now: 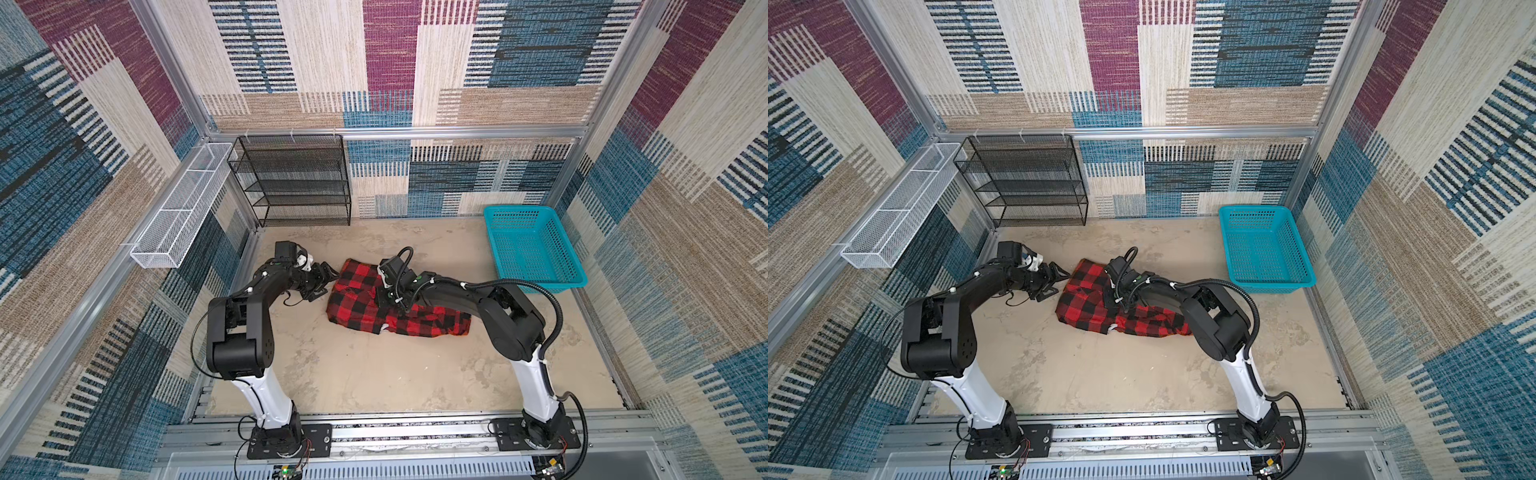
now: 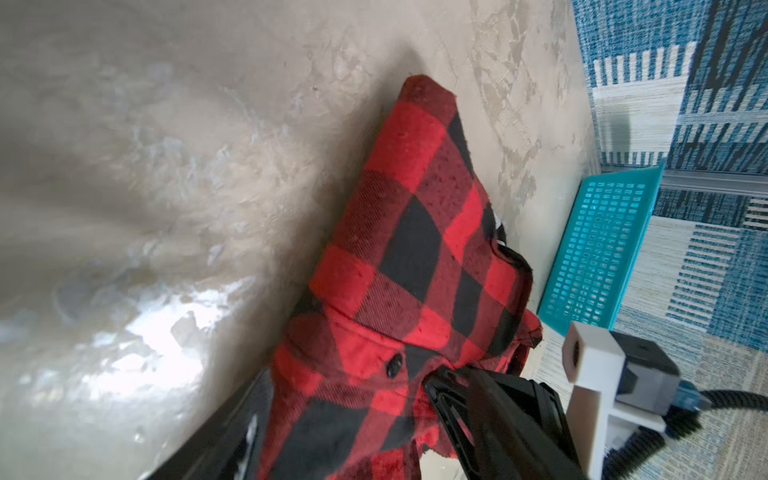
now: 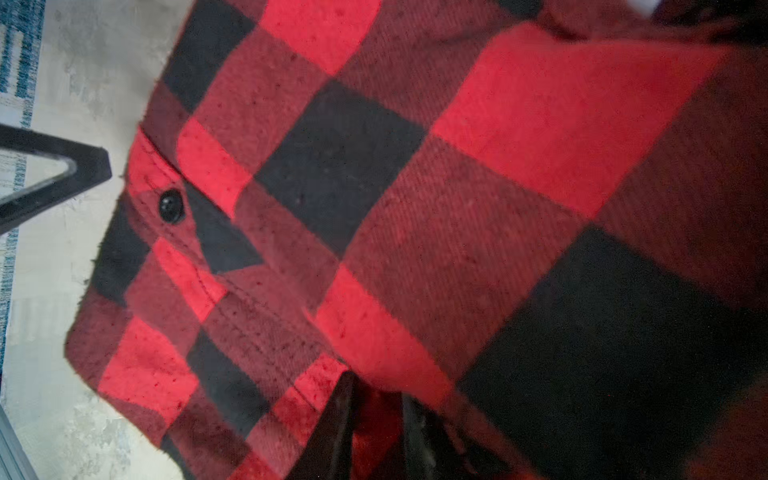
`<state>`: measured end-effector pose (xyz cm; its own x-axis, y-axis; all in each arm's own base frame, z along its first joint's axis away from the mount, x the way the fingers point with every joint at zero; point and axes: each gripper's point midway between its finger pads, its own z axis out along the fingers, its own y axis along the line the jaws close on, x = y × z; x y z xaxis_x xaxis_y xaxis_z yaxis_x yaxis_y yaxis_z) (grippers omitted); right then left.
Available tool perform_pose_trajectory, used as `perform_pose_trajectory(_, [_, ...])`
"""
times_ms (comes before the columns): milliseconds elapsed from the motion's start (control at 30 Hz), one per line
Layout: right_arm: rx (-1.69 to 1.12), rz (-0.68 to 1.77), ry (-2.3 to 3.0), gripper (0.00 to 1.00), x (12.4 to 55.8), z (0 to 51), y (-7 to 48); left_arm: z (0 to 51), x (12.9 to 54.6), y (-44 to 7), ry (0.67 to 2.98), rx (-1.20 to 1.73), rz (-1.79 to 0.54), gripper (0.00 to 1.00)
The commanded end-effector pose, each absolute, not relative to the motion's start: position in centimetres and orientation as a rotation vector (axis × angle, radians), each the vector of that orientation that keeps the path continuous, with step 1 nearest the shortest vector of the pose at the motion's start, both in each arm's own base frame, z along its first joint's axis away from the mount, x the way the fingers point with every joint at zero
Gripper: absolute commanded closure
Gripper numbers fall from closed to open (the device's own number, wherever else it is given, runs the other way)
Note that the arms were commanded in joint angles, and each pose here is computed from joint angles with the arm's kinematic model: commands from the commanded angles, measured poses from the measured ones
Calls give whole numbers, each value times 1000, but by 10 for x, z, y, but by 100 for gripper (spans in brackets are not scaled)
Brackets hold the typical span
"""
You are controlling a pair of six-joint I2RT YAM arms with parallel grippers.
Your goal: Fold and stack the long sleeve shirts
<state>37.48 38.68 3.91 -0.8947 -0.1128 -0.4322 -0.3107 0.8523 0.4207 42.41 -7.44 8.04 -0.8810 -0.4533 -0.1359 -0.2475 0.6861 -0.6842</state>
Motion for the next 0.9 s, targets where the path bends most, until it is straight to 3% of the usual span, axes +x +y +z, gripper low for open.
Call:
perform_pose_trajectory(0, [-326, 630, 2700, 76, 367, 12, 366, 78, 428, -80, 2621, -402, -1026, 22])
perform_pose_trajectory(533, [-480, 607, 2746, 80, 356, -18, 339, 41, 431, -81, 2736, -198, -961, 22])
perform_pose_trajectory(867, [-489, 597, 2753, 81, 356, -18, 331, 41, 439, -113, 2629, -66, -1211, 24])
